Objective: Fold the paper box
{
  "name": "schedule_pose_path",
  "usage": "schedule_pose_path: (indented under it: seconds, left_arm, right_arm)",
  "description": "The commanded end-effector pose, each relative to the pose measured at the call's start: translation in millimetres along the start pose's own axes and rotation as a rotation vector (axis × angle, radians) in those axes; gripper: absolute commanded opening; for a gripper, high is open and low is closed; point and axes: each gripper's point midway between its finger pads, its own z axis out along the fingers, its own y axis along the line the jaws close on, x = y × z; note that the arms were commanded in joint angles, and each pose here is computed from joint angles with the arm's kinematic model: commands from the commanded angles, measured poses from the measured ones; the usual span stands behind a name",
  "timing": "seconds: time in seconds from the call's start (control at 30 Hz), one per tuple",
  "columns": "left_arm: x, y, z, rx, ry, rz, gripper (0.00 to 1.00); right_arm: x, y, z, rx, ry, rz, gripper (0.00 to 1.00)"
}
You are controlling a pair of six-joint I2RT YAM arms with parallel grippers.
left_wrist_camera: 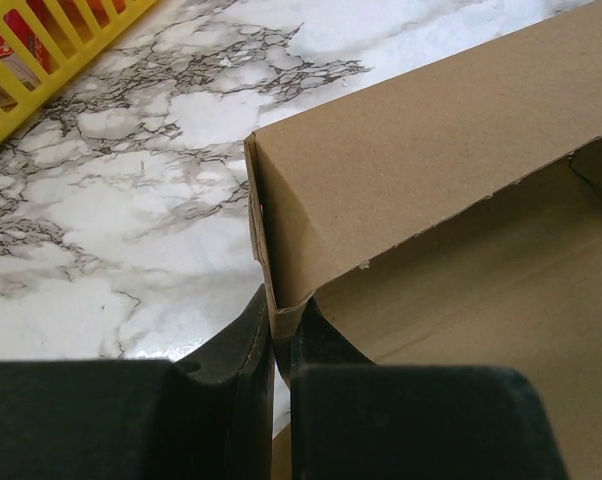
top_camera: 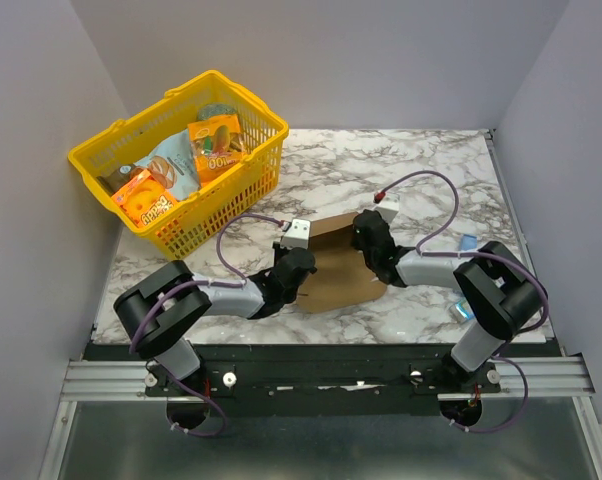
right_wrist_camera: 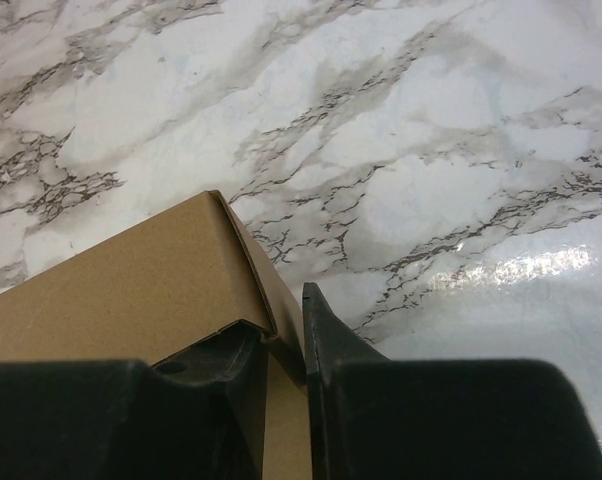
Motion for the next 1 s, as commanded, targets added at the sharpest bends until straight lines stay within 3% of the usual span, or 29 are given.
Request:
schedule_pose_path:
  seconds: [0.0,0.23,0.47,0.63,0.77,0.97]
  left_arm:
    - [6.7,16.0,-12.0,-0.044,0.018,0.036,0.11]
    - [4.5,8.9,-13.7,-0.006,0.014,0.03,0.11]
    - [9.3,15.5,-9.7,-0.069,0.056,0.081,0.11]
    - [8.4,14.8,-4.4,-0.087,0.102,0.117,0.11]
    - [14.0,13.8,1.6,-0.088,0.147,0.142,0.12]
    - [14.7,13.7,10.3,-0.073,0.199,0.143,0.12]
  right_arm:
    - [17.4,-76.0,6.4,0.316,-0.003,-0.099,0.12]
    - [20.1,-74.1,2.8,0.29,-0.007,-0.087,0.15]
    - [12.1,-52.7,-4.3,0.156,-0.005,-0.051,0.39]
    - [10.1,-45.9,-12.9,0.104,0.017,-0.041,0.45]
    - [10.6,-42.7,-22.3,0.084,0.054,-0.067,0.6]
    - [20.7,-31.8,-45.8,-0.029,0.098,-0.114,0.71]
